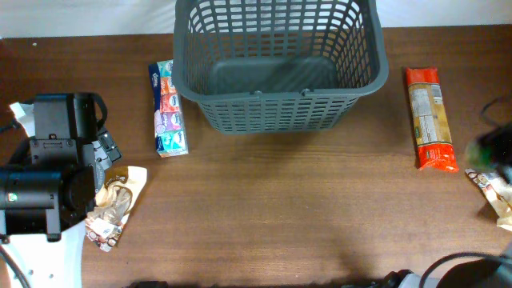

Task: Pack container
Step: 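Carry the jar with the right gripper over the grey basket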

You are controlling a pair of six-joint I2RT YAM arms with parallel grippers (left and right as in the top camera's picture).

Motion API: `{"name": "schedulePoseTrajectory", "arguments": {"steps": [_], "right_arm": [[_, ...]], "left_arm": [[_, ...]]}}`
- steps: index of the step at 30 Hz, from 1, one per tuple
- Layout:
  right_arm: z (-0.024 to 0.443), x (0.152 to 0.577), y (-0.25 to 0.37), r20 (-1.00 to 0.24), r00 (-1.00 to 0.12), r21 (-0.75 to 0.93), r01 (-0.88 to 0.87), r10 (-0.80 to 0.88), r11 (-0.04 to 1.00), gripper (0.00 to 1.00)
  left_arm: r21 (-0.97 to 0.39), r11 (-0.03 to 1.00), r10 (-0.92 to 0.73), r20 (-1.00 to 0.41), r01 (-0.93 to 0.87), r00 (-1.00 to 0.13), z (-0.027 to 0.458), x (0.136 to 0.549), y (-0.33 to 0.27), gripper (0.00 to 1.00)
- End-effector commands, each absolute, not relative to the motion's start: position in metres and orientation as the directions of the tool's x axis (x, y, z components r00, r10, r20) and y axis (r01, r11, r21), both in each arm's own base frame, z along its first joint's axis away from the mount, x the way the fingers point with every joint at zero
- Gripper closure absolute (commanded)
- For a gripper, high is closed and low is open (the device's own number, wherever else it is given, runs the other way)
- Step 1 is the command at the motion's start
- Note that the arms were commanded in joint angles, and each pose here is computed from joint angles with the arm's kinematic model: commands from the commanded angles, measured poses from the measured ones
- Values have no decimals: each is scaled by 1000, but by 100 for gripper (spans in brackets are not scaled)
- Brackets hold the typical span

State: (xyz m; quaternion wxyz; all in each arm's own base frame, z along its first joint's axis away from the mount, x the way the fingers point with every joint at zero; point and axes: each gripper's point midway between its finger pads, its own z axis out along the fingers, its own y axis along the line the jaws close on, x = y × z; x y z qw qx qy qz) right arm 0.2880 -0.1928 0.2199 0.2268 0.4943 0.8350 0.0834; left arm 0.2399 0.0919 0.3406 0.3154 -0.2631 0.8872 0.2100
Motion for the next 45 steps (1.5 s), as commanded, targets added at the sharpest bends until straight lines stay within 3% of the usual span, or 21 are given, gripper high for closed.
{"name": "schedulePoseTrajectory", "arguments": {"steps": [1, 8, 15, 23, 29, 45], "right_arm": [[305, 327, -157, -390, -458, 582, 550, 799, 599, 96], [466, 373, -43, -675, -442, 648, 30, 592, 761, 96], [507, 399, 53, -788, -384, 575, -179, 482, 798, 96], [438, 460, 134, -767, -515, 535, -184, 383, 824, 96], [370, 506, 149, -721, -602, 507, -123, 341, 853, 96], [281, 522, 129, -648, -728, 322, 7, 226, 947, 96]], "left_arm": [[189, 775, -342, -677, -603, -652, 344, 239, 92, 0], [189, 775, -342, -677, -603, -652, 344, 239, 92, 0], [190, 775, -342, -677, -603, -652, 344, 239, 92, 0], [190, 775, -342, -677, -603, -652, 344, 239, 92, 0], [189, 775, -342, -677, -603, -652, 344, 239, 92, 0], [189, 775, -342, -677, -603, -652, 344, 239, 92, 0]]}}
